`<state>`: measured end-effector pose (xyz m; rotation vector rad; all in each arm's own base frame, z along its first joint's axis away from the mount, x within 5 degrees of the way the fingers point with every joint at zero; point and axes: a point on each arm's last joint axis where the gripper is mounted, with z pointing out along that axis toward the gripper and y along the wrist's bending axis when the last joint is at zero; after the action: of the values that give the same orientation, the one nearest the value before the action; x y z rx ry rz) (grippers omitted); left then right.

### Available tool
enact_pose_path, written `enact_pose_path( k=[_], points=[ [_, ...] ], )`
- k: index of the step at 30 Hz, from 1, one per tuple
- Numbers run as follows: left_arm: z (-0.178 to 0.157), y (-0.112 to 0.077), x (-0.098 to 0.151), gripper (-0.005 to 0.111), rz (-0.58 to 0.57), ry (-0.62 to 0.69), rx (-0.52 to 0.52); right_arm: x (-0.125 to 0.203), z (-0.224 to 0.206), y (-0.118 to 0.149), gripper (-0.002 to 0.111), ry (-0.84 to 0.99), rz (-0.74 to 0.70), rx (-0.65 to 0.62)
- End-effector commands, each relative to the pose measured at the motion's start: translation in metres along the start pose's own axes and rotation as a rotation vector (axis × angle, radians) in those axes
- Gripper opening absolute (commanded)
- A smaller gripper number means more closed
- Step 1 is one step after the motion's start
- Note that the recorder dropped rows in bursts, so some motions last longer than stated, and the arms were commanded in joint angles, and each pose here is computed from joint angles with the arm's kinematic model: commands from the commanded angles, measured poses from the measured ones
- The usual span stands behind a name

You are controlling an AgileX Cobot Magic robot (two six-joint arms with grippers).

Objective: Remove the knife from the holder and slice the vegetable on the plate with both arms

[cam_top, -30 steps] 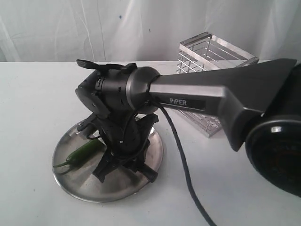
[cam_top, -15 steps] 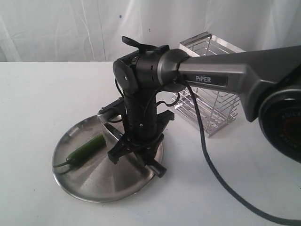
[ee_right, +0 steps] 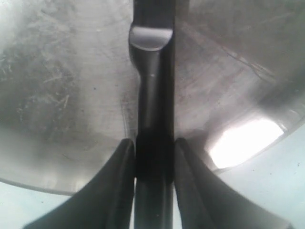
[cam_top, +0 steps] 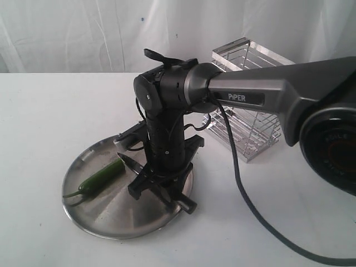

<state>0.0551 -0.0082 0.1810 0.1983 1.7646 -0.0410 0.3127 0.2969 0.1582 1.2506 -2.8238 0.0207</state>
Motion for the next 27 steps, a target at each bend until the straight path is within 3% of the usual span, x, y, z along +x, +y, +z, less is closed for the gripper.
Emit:
enact_pose_path(
  k=[1,16,27],
  points=[
    [0.000,0.000,0.001,0.000,-0.007,-0.001,0.006,0.001,0.005,-0.006,0.019,0.017,0.004,0.003],
    [0.000,0.000,0.001,0.000,-0.007,-0.001,0.006,0.001,0.005,-0.006,0.019,0.017,0.004,0.003],
    [0.000,0.000,0.001,0.000,-0.007,-0.001,0.006,0.009,-0.028,-0.004,0.018,-0.053,0.051,0.003]
  ],
)
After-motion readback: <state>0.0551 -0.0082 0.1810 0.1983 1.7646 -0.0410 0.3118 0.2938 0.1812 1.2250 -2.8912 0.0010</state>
